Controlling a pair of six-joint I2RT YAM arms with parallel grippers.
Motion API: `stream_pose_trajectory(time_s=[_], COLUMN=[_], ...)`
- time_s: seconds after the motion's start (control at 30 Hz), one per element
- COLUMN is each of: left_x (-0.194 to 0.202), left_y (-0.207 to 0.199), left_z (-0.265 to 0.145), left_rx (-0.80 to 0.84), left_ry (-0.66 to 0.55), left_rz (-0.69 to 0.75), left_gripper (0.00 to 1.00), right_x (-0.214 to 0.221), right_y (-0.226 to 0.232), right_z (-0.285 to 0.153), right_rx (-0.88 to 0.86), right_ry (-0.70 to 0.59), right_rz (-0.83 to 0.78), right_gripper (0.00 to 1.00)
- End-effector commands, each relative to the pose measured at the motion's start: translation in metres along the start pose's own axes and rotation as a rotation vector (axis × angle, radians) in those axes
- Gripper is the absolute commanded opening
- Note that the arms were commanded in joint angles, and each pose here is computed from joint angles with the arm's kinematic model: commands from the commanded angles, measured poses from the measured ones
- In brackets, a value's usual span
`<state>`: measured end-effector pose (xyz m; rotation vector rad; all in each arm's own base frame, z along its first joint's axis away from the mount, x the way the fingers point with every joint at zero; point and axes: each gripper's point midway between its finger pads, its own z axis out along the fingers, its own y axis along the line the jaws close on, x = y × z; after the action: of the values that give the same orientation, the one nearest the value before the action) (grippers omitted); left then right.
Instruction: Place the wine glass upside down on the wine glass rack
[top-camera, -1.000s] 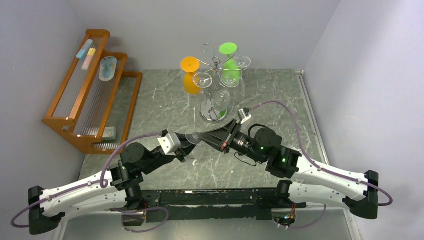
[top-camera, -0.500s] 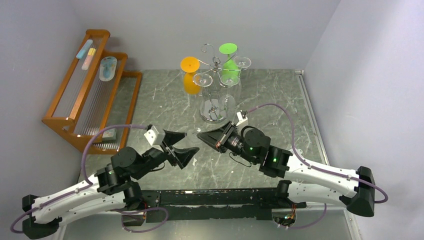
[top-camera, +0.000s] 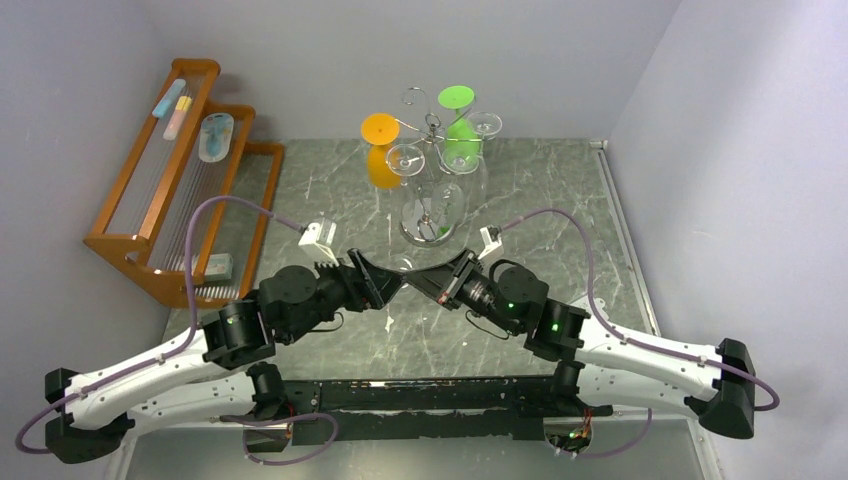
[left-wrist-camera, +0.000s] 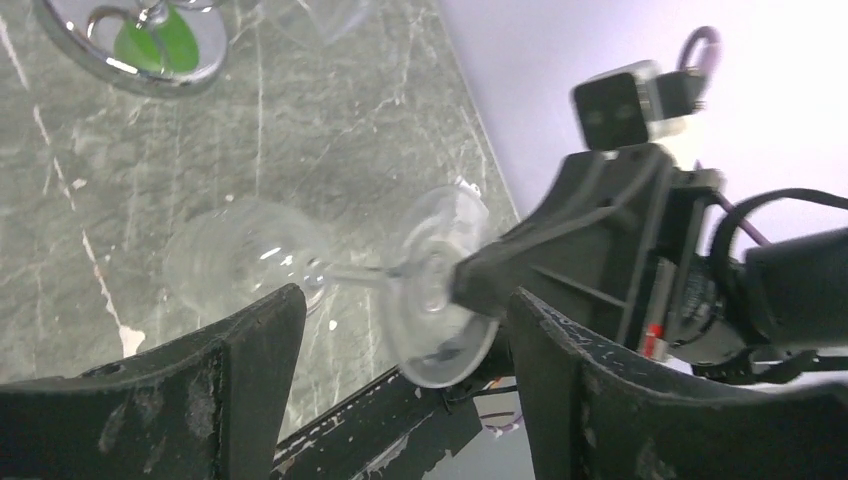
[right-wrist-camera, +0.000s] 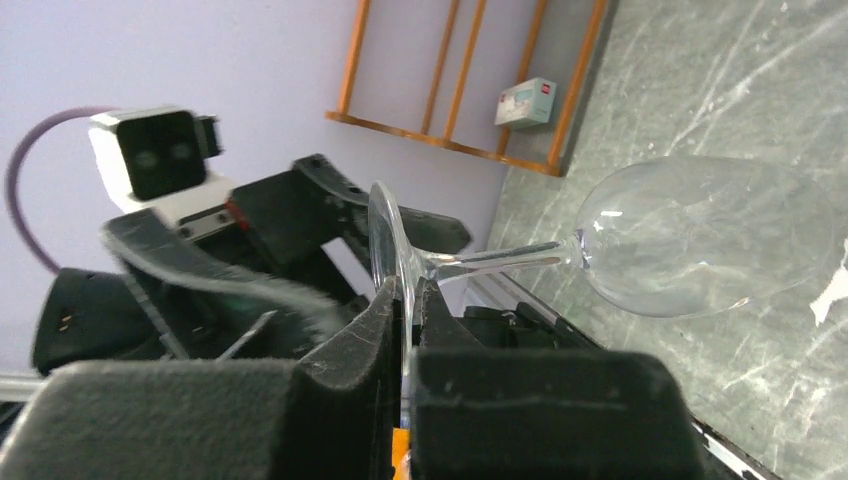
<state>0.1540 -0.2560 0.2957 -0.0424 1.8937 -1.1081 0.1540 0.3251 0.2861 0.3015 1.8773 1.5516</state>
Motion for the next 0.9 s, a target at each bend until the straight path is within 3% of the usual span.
stream_pose_trajectory(time_s=[0.0,0.23,0.4,0.7,0.77,0.87], left_x=[-0.002,0.001,0.000,-0.003,-0.003,-0.002], left_y=[0.011,-0.003,-0.008,-0.014,-0.012,-0.003], left_z=[0.000,-0.004,-0.011,-0.006,-0.003,-0.001], left_rx=[-0.087,-0.003,0.051,0.070,0.066,0.036], left_ry=[-0.008,0.013,0.005,-0.006,-0.017,-0.022], left_rz=[-0.081,-0.104,-0.131,-0.111,-0.071,-0.043], left_gripper=[0.75,0.49,0.36,0.34,0.27,0.06], right_x=[-0.017,-0.019,-0.016,0.005,0.007,0.007], right_y=[0.028,0.030,0.038,0.048,0.046,0.042], right_z=[-0.011,-0.015,-0.016,-0.014,-0.014,-0.014], right_rx=[-0.120,-0.145,-0.193,-0.255,-0.256,-0.245], right_ry=[-0.064,-0.073,-0.057,0.053,0.059,0.055], right_rz=[-0.033,-0.053,-0.095,-0.176,-0.173,-0.163], right_gripper=[0.00,0.00,0.00,0.00,0.00,0.00])
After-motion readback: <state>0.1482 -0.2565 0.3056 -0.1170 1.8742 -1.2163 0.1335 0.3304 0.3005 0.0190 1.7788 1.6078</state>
